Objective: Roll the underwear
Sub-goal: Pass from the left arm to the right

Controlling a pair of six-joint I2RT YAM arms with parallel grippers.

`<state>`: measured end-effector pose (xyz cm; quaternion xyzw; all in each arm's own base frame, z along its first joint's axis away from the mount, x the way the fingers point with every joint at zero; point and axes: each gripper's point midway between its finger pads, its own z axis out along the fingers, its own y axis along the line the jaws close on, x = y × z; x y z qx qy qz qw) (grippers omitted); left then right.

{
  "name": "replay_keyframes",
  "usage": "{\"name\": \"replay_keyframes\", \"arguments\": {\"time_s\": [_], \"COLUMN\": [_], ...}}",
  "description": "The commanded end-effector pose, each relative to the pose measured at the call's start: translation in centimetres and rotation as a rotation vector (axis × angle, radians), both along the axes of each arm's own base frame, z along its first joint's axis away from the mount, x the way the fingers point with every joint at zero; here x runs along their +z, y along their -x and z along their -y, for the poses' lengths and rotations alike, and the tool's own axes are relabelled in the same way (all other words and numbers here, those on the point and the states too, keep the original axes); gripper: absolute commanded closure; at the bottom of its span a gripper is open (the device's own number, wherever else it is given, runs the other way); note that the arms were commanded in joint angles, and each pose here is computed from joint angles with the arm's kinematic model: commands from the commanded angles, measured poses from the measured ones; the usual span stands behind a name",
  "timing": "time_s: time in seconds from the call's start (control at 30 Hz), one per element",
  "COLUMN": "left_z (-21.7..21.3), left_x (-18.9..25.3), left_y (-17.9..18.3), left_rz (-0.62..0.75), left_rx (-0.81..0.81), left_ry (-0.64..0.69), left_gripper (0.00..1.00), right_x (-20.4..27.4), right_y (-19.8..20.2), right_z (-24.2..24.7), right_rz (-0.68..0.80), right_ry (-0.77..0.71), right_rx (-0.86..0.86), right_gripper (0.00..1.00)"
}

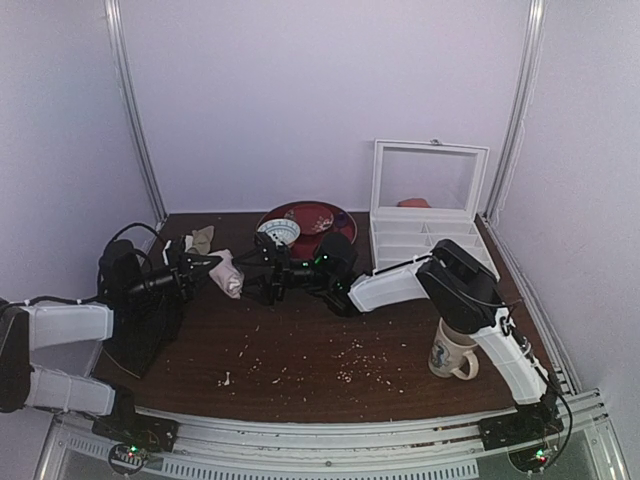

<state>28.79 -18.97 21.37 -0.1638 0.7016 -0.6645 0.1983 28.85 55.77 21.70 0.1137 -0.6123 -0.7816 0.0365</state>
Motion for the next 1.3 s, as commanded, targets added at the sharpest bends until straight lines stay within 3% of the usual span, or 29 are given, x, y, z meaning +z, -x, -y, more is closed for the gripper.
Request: {"name": "replay_keyframes", "arguments": {"time_s": [0.0, 0.77, 1.27], "left_z": [-0.1, -0.2, -0.3], "left_x": [0.3, -1.3, -2.9], "left_y": [0.2, 0.4, 0.4], "left_rz": [0.05, 0.016, -0.033], "left_rx": [-0.011, -0.047, -0.058], "left_ry": [-0.012, -0.226, -0.275], "left_gripper": [1.0, 1.0, 1.0], "right_x": [0.8, 0.0, 1.5], "right_y": [0.4, 2.2, 3.8], "right_z": [-0.3, -0.2, -0.8], "right_rz": [0.02, 0.104, 0.15], "right_ry": [-0.03, 0.079, 0.071], "right_rx": [0.023, 0.087, 0.141], "right_gripper": [0.27, 0.46, 0.48]}}
